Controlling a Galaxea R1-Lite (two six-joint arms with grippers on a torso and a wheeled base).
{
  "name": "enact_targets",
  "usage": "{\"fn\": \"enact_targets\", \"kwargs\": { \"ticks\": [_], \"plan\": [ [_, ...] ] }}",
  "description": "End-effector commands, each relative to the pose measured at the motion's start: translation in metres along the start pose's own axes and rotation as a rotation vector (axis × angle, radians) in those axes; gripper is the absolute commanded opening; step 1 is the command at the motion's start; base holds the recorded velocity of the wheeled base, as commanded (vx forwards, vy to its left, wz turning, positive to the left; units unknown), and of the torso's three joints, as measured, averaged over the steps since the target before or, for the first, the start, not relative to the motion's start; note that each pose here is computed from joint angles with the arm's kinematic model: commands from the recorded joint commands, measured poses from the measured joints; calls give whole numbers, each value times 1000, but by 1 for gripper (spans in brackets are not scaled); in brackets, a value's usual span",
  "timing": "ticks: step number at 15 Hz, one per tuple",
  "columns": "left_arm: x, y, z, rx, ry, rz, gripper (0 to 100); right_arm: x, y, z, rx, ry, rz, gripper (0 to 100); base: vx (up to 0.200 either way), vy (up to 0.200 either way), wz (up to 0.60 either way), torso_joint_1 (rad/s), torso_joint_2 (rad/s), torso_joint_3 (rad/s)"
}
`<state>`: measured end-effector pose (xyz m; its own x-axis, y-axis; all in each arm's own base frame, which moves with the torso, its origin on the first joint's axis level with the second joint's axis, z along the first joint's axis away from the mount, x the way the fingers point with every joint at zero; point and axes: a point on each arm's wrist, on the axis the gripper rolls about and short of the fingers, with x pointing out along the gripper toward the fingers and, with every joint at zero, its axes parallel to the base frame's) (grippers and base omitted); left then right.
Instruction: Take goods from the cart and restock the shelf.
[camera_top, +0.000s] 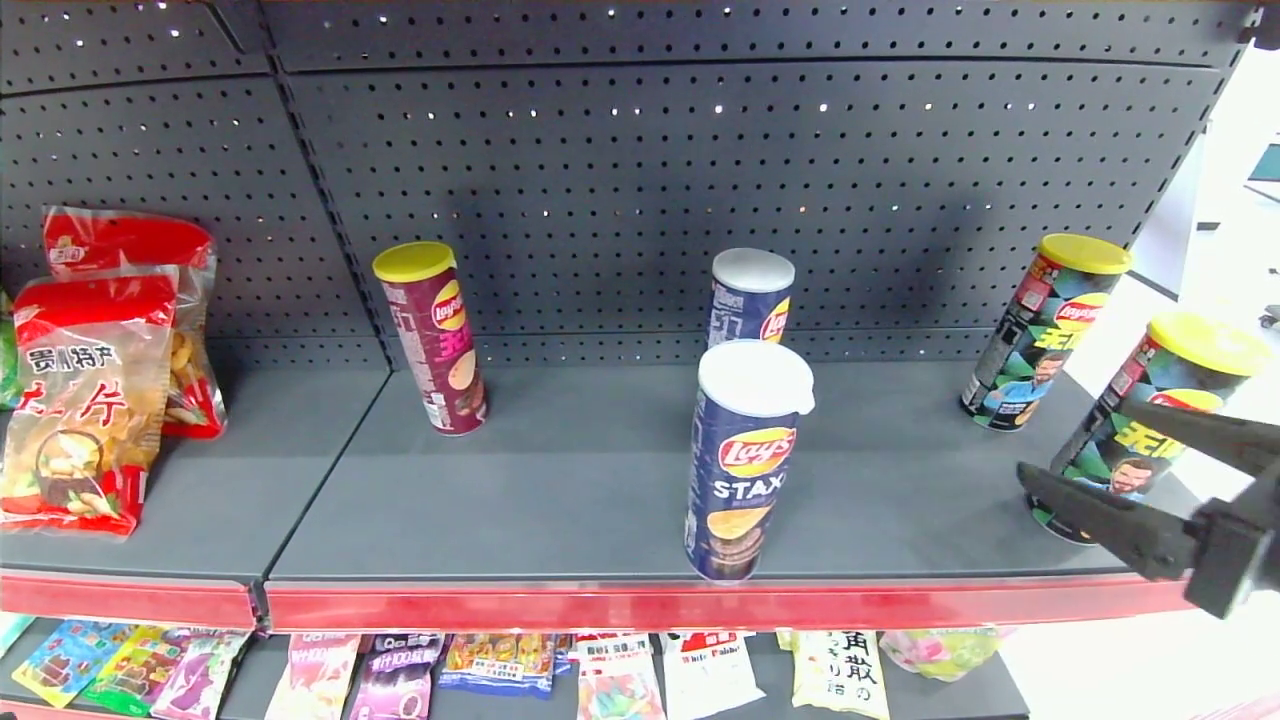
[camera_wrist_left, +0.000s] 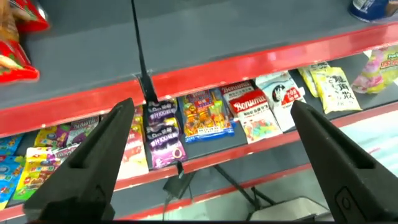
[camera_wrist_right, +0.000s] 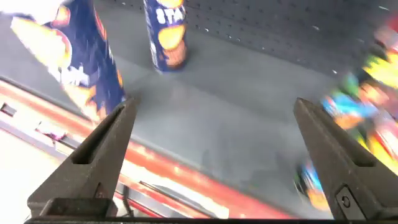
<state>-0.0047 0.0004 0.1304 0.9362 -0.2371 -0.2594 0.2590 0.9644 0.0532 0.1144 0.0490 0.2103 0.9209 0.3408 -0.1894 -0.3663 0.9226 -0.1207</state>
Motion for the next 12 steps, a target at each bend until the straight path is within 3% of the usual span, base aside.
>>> {"fn": "enact_targets", "kwargs": {
  "ticks": [1,4,7,9,12],
  "plan": [
    [22,2,33,-3,118,-23,100,-60,-10,-30,32,-18,-200,100,0,0,0,0,0,0],
    [52,4,55,-5,220,-32,100,-90,-9,-50,52,42,-346,100,0,0,0,0,0,0],
    [78,6,63,-2,225,-35,100,-104,-4,-61,43,60,-356,100,0,0,0,0,0,0],
    [91,3,66,26,234,-80,100,-109,-2,-66,35,76,-358,100,0,0,0,0,0,0],
    [98,-3,65,51,257,-143,100,-108,-2,-68,34,86,-355,100,0,0,-600,-4,5,-2]
  ]
}}
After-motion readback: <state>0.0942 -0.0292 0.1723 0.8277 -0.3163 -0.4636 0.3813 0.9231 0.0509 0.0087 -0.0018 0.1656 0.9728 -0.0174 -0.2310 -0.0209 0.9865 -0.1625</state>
